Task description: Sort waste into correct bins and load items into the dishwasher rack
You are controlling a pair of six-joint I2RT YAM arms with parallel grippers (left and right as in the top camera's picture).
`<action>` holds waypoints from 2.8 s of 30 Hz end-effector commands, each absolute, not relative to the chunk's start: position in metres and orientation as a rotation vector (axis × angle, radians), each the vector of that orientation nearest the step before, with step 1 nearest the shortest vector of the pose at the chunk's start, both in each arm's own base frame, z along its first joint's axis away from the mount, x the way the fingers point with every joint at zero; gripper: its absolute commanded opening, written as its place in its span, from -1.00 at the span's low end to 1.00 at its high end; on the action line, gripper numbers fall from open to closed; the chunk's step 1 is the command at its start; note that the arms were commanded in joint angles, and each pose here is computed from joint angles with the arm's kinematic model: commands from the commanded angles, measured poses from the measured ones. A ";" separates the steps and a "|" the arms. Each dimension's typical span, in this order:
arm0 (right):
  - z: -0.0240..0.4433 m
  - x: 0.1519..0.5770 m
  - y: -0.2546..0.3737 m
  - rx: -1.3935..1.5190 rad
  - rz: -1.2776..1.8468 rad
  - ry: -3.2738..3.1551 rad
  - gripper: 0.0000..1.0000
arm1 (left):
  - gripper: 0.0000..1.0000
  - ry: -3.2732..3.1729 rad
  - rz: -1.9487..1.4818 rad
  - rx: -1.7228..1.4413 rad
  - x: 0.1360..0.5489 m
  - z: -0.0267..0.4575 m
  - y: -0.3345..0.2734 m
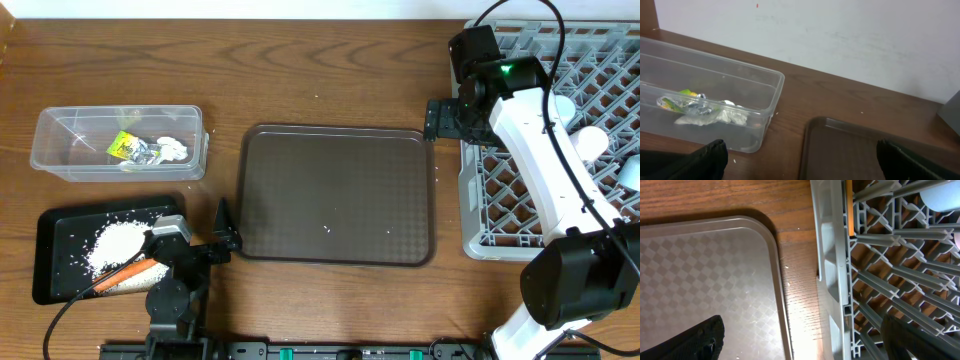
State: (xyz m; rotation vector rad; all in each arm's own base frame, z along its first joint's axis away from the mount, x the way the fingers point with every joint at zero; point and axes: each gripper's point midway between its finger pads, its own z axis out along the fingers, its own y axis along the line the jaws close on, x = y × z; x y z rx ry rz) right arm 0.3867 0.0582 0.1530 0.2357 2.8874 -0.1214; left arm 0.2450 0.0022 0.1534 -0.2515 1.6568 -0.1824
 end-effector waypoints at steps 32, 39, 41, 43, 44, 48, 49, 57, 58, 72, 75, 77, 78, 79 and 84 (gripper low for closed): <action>0.286 0.290 0.031 0.224 0.058 2.288 0.98 | 0.96 1.714 -0.144 -0.266 0.244 0.135 0.007; 0.270 0.272 0.047 0.140 0.266 2.008 0.99 | 0.96 1.714 -0.144 -0.266 0.244 0.135 0.007; 0.267 0.266 0.046 0.139 0.282 1.935 0.99 | 0.96 1.715 -0.143 -0.266 0.244 0.135 0.007; 0.263 0.259 0.044 0.138 0.296 1.870 0.98 | 0.96 1.714 -0.144 -0.266 0.244 0.135 0.007; 0.261 0.256 0.043 0.137 0.301 1.846 0.98 | 0.96 1.714 -0.144 -0.266 0.244 0.135 0.007; 0.244 0.246 0.037 0.150 0.303 1.795 0.98 | 0.96 1.715 -0.143 -0.266 0.244 0.135 0.007; 0.240 0.244 0.036 0.153 0.304 1.792 0.99 | 0.96 1.715 -0.143 -0.266 0.244 0.135 0.007; 0.210 0.236 0.033 0.146 0.336 1.722 0.99 | 0.96 1.714 -0.144 -0.266 0.244 0.135 0.007; 0.206 0.236 0.032 0.148 0.335 1.710 0.98 | 0.96 1.714 -0.144 -0.266 0.244 0.135 0.007; 0.157 0.244 0.032 0.077 0.284 1.656 0.99 | 0.96 1.715 -0.143 -0.266 0.244 0.135 0.007; 0.158 0.244 0.032 0.010 0.221 1.645 0.99 | 0.96 1.715 -0.143 -0.266 0.244 0.135 0.007; 0.159 0.244 0.030 -0.046 0.159 1.638 0.99 | 0.96 1.715 -0.143 -0.266 0.244 0.135 0.007; 0.160 0.245 0.029 -0.060 0.140 1.633 0.99 | 0.95 1.715 -0.143 -0.266 0.244 0.135 0.007; 0.162 0.245 0.027 -0.079 0.109 1.623 0.99 | 0.96 1.714 -0.144 -0.266 0.244 0.135 0.007; 0.166 0.246 0.021 -0.110 0.041 1.605 0.99 | 0.96 1.714 -0.144 -0.266 0.244 0.135 0.007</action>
